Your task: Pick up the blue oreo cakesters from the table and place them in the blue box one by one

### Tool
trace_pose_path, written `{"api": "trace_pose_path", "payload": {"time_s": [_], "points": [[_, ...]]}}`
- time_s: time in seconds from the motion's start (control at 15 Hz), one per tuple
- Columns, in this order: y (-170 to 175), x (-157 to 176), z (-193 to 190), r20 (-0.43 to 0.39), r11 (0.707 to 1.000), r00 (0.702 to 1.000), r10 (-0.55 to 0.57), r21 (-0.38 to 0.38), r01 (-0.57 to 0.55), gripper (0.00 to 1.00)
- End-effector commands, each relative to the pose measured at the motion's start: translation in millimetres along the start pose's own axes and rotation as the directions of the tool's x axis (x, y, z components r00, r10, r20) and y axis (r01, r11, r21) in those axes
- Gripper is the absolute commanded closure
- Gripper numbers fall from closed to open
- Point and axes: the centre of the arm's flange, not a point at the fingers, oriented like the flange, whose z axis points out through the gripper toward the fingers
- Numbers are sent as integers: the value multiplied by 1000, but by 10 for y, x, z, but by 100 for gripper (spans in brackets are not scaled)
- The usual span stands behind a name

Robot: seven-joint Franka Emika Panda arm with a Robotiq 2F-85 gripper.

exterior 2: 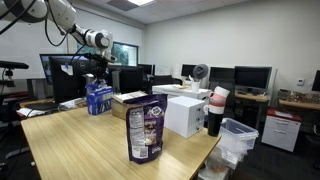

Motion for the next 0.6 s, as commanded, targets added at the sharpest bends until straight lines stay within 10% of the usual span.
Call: {"api": "trace_pose_path", "payload": {"time_s": [0.0,0.13,0.2,0.53], "points": [[33,72,13,14,999,999,35,29,-36,96],[59,72,26,17,999,999,35,33,-36,96],[64,75,26,20,999,999,34,32,-35,67],[86,70,51,28,999,999,31,34,-32,45]]}}
